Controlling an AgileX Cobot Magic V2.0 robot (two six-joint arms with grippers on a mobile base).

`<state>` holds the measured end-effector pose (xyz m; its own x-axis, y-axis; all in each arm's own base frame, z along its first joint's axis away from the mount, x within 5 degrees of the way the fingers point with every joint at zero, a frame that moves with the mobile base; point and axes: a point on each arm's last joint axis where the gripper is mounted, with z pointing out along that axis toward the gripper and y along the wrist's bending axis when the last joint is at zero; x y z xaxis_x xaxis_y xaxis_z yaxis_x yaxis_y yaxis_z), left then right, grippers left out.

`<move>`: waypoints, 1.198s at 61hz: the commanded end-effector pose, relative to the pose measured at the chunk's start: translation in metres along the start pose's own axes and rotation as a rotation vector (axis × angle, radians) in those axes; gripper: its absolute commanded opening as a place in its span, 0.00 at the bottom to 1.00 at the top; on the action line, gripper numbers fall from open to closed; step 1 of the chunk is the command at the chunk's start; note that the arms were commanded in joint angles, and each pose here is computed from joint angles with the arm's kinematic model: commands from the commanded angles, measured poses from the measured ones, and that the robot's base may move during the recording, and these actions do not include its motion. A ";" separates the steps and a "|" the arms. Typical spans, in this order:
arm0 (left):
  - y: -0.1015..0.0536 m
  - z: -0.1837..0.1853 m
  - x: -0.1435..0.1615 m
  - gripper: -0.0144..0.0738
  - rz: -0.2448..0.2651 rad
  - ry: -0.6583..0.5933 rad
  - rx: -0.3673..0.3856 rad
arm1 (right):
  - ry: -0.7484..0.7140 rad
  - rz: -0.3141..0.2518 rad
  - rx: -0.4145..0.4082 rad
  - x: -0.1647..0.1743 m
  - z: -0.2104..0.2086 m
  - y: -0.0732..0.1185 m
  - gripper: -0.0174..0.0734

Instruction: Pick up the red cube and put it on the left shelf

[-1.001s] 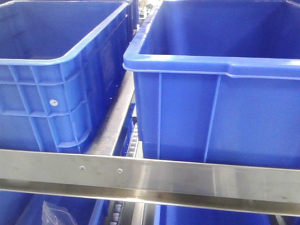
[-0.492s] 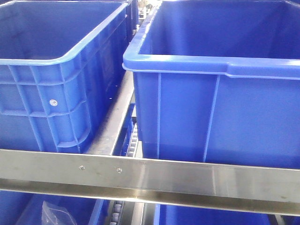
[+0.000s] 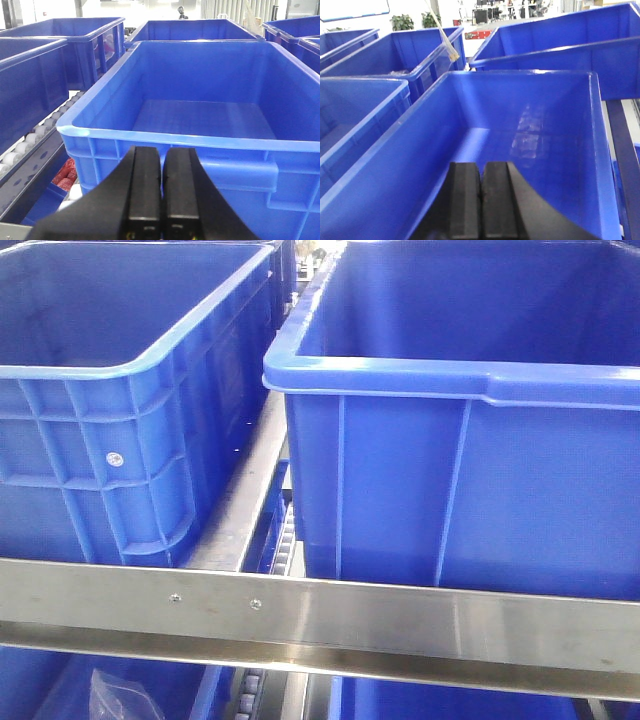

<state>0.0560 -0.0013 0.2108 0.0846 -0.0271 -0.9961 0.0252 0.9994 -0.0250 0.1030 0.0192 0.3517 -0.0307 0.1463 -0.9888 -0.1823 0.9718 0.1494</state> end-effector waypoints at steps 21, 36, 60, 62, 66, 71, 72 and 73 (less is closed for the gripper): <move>0.000 -0.001 0.000 0.28 0.000 -0.076 0.000 | -0.088 -0.046 0.142 0.040 -0.017 -0.020 0.25; 0.000 -0.001 0.000 0.28 0.000 -0.076 0.000 | -0.067 -0.075 0.189 0.108 -0.032 -0.031 0.25; 0.000 -0.001 0.000 0.28 0.000 -0.076 0.000 | -0.127 -0.095 0.189 0.138 -0.051 -0.032 0.25; 0.000 -0.001 0.000 0.28 0.000 -0.076 0.000 | -0.133 -0.095 0.188 0.138 -0.052 -0.032 0.25; 0.000 -0.001 0.000 0.28 0.000 -0.076 0.000 | -0.144 -0.097 0.187 0.137 -0.052 -0.031 0.25; 0.000 -0.001 0.000 0.28 0.000 -0.076 0.000 | -0.144 -0.097 0.187 0.137 -0.052 -0.031 0.25; 0.000 -0.001 0.000 0.28 0.000 -0.076 0.000 | -0.144 -0.097 0.187 0.137 -0.052 -0.031 0.25; 0.000 -0.001 0.000 0.28 0.000 -0.076 0.000 | -0.144 -0.097 0.187 0.137 -0.052 -0.031 0.25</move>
<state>0.0560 -0.0013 0.2108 0.0846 -0.0271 -0.9961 0.0252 0.9994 -0.0250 0.0569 -0.0006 0.1980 0.0026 0.0813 -0.9967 0.0106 0.9966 0.0813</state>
